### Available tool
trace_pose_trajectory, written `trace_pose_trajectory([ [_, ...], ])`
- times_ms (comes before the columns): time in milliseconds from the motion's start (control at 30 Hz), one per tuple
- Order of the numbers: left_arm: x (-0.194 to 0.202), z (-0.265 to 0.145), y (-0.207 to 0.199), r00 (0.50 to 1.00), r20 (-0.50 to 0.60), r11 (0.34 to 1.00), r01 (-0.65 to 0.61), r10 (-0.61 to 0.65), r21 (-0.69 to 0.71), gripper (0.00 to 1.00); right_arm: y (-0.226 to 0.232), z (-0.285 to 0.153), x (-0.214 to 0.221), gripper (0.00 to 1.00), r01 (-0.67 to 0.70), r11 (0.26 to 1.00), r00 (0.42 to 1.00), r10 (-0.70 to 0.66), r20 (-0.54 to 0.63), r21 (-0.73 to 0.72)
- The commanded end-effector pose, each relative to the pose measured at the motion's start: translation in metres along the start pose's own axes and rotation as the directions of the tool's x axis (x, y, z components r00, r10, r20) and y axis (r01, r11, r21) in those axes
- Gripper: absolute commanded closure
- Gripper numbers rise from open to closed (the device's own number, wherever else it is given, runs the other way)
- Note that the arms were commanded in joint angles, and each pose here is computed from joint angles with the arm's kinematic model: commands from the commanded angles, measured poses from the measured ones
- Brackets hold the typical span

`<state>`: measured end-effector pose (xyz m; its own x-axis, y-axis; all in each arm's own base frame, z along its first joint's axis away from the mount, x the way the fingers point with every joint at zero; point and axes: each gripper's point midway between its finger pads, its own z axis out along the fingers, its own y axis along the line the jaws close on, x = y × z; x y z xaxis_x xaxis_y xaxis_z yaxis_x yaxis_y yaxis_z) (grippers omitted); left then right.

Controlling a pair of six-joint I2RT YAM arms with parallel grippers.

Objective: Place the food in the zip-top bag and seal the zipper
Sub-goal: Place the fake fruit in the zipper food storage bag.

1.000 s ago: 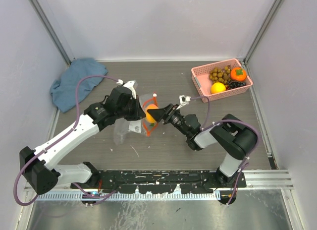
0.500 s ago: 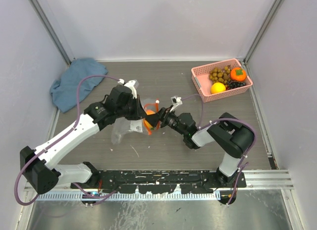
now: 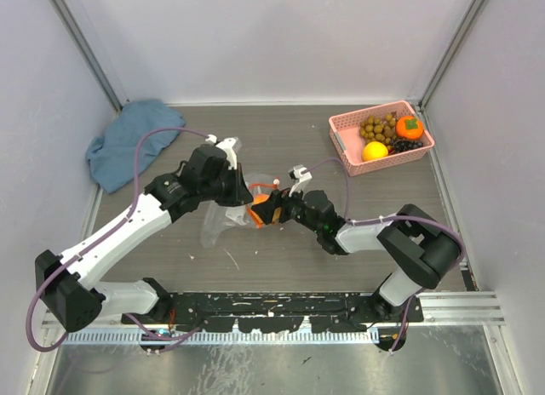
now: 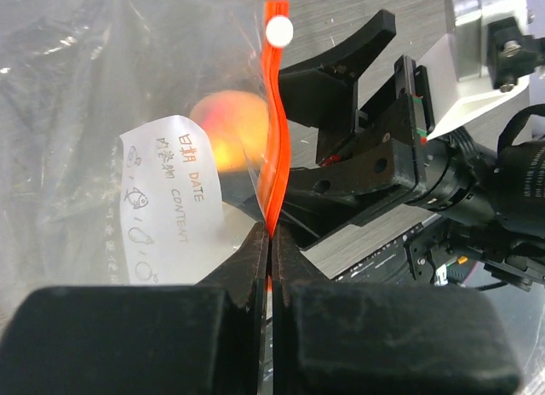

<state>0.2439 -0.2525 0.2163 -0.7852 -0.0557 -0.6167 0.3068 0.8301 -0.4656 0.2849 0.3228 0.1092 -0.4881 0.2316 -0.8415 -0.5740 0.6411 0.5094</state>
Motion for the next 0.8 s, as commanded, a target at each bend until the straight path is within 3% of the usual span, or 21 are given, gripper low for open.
trace_pose_trajectory([
  [0, -0.01, 0.002, -0.021, 1.0, 0.001, 0.995, -0.024, 0.024, 0.101, 1.0, 0.021, 0.0, -0.024, 0.43, 0.062, 0.996, 0.997, -0.059, 0.047, -0.069],
  [367, -0.006, 0.001, -0.034, 0.999, -0.016, 0.983, -0.035, 0.038, 0.181, 1.0, 0.059, 0.004, -0.043, 0.41, -0.03, 0.964, 0.989, 0.067, 0.132, -0.263],
  [767, -0.006, 0.002, -0.046, 1.0, -0.014, 0.968, -0.023, 0.028, 0.251, 1.0, 0.048, 0.027, -0.026, 0.35, -0.069, 0.966, 0.991, 0.096, 0.094, -0.25],
])
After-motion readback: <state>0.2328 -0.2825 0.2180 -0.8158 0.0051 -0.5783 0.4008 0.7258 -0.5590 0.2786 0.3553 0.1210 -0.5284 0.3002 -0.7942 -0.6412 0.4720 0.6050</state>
